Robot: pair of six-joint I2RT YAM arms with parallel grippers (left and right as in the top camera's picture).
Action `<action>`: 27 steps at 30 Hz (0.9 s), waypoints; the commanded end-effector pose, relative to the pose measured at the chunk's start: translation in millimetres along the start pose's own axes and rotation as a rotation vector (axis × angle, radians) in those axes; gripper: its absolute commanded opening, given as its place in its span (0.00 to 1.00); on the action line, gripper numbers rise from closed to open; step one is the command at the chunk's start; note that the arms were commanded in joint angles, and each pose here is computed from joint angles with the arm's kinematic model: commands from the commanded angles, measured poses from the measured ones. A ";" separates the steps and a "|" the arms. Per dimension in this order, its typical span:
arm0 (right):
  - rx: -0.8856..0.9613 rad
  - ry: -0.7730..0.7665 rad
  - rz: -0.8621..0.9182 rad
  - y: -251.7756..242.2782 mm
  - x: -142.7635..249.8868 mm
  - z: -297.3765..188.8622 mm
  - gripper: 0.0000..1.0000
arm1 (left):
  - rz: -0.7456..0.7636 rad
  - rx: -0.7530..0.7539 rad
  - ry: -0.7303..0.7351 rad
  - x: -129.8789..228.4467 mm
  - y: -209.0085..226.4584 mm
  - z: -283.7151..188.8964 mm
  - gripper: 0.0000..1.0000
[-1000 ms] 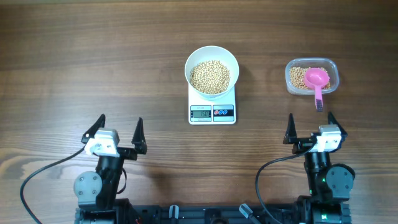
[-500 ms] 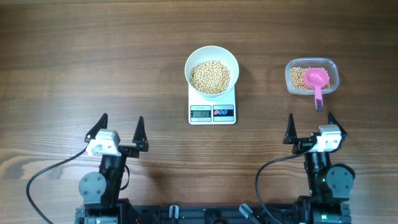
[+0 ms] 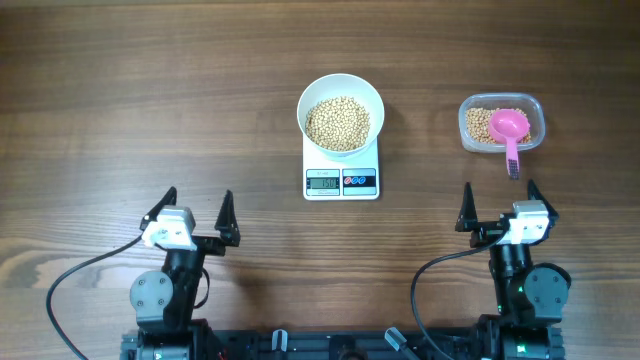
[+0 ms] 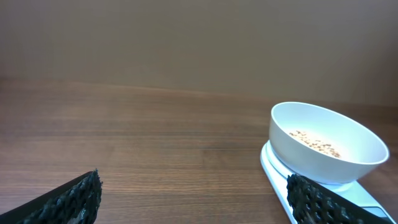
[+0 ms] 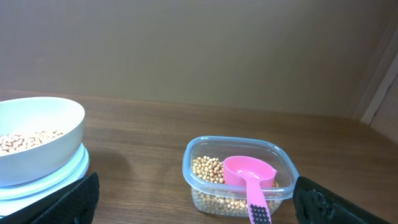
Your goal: Scoop item into bowl and weigh 150g on scale
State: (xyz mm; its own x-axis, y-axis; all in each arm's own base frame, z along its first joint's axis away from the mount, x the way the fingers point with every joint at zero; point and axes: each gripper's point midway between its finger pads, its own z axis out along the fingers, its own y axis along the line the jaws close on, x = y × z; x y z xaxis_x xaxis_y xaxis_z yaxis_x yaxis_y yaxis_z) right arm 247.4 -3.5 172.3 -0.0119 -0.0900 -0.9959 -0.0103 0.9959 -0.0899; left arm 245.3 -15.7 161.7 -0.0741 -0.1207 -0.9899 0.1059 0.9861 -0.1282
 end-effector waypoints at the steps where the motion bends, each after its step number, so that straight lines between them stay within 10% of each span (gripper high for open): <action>1: 0.015 -0.009 0.015 -2.4 -1.8 -0.6 1.00 | -0.010 -0.089 -0.004 1.6 15.7 -1.0 1.00; 27: 0.015 -0.009 0.015 -2.4 -1.8 -0.6 1.00 | 0.046 -0.133 0.001 2.3 23.3 -1.8 1.00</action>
State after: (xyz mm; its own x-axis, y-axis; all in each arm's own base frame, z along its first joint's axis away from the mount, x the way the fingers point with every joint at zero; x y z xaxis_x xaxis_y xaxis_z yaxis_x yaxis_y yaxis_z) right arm 247.4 -3.5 172.3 -0.0119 -0.0900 -0.9959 -0.0103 0.9959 -0.0899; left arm 246.2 7.1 158.3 -0.0721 -0.1062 -0.9917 -0.0259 0.9942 -0.1046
